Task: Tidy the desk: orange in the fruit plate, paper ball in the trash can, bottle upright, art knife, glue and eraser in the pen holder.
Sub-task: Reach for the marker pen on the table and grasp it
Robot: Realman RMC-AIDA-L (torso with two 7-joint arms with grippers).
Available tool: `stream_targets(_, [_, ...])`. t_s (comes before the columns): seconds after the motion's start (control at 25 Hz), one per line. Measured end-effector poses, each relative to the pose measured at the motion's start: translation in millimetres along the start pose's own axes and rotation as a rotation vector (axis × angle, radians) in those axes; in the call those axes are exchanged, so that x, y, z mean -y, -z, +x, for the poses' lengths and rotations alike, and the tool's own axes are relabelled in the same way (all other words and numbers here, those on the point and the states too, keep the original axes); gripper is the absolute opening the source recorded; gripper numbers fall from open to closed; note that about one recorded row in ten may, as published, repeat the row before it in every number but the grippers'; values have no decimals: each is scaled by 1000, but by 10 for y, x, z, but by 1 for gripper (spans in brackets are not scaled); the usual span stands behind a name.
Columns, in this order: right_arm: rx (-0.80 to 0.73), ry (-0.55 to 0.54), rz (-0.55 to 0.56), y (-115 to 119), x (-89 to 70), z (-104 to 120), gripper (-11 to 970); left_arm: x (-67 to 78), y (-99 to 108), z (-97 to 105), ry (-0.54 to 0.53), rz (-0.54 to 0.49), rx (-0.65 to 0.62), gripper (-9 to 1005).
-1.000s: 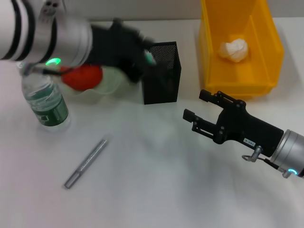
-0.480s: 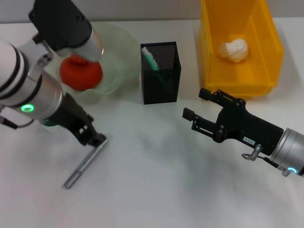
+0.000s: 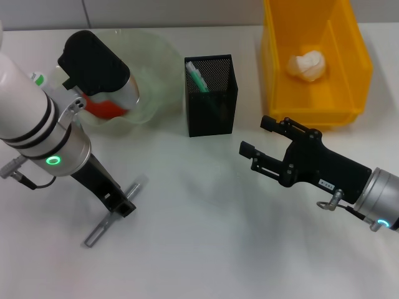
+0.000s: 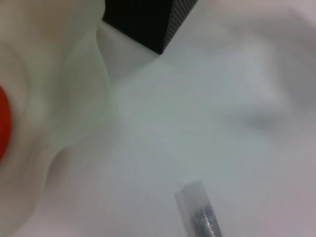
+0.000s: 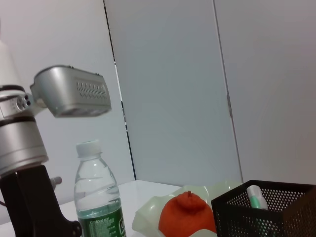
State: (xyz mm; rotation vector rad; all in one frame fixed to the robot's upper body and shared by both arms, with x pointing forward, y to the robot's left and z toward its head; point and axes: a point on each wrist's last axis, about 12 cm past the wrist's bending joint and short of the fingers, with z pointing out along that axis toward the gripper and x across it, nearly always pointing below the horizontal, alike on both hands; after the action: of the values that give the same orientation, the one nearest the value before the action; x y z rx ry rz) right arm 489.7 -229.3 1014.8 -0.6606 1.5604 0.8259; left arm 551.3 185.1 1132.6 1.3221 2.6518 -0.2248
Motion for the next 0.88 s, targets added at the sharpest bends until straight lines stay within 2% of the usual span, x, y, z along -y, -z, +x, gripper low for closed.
stream_targets(0.28, [-1,-2,1,5,-3,5,729,-45,-39,17,13,-10,0,502])
stream_targets(0.8, [-1,-4,1,3,-3,4,730,-30,-57,19,1,-6,-8,496])
stream_targets(0.88, [-1,-4,1,4,-3,5,730,-30,-57,19,0,-6,-8,472])
